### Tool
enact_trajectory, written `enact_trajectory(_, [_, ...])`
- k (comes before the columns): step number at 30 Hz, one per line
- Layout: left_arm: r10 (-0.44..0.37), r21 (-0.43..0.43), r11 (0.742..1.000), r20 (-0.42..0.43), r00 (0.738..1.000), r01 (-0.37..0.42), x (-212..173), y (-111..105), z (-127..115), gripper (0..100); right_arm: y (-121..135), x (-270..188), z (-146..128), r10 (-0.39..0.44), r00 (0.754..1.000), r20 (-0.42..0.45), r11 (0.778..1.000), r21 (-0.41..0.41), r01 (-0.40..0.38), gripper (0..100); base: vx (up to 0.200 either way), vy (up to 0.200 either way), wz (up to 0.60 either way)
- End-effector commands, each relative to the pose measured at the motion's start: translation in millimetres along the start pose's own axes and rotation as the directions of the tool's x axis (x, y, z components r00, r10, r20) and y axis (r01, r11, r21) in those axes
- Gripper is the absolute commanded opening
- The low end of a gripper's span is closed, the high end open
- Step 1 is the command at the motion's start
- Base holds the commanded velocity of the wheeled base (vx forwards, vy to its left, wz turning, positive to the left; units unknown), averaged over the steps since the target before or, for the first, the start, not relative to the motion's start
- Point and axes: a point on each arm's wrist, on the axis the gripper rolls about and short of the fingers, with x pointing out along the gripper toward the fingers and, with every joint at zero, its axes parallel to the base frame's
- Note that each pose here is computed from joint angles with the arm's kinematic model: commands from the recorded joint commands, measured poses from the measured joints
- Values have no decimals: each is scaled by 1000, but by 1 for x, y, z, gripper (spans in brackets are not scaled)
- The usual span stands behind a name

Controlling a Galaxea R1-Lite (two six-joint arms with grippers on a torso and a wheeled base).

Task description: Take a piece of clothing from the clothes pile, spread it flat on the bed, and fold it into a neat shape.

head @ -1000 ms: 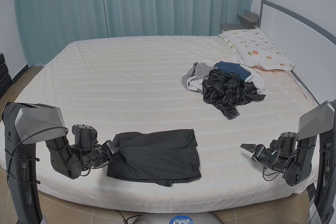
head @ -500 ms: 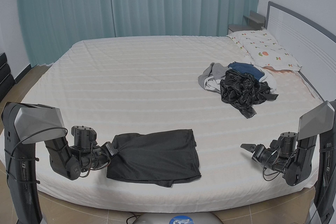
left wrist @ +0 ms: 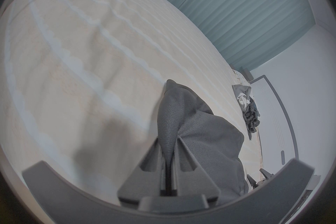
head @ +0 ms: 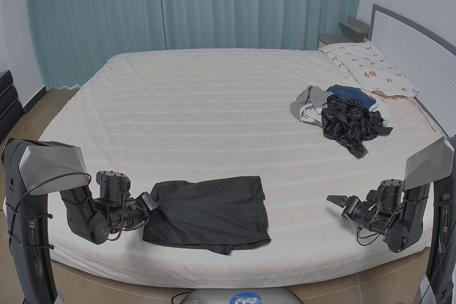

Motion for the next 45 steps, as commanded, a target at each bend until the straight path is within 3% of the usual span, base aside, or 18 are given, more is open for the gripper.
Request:
enact_trajectory(1, [1, 0, 1000, -5, 1000, -1, -3, 0, -1, 0, 1, 0, 1, 8, 1000, 7, 1000, -3, -8, 100, 0, 200, 0])
enact_trajectory(7, [1, 0, 1000, -5, 1000, -1, -3, 0, -1, 0, 1, 0, 1, 7, 1000, 6, 1000, -3, -7, 100, 0, 200, 0])
enact_trajectory(16, [-1, 1, 1000, -5, 1000, 1, -3, -1, -1, 0, 1, 0, 0, 6, 1000, 5, 1000, -2, -6, 100, 0, 0, 0])
enact_trajectory(17, [1, 3, 1000, -8, 1000, -1, -4, -1, -2, 100, 1, 0, 1, 8, 1000, 7, 1000, -3, -8, 100, 0, 0, 0])
enact_trajectory(25, [-17, 1, 1000, 13, 1000, 17, -23, -8, 2, 100, 5, -1, -3, 13, 1000, -7, 1000, -10, -13, 100, 0, 0, 0])
enact_trajectory(30, [-72, -12, 997, 87, 994, 73, -6, -17, 23, 100, 10, 2, -12, -4, 1000, -10, 1000, -28, 3, 100, 0, 0, 0])
enact_trajectory(36, [-80, -18, 996, 84, 993, 82, 19, -15, 22, 100, 13, 5, -18, -8, 1000, -16, 999, -39, 7, 100, 0, 0, 0])
enact_trajectory(45, [-76, -19, 997, 77, 994, 78, 25, -12, 21, 100, 14, 6, -22, -8, 1000, -26, 999, -43, 7, 100, 0, 0, 0])
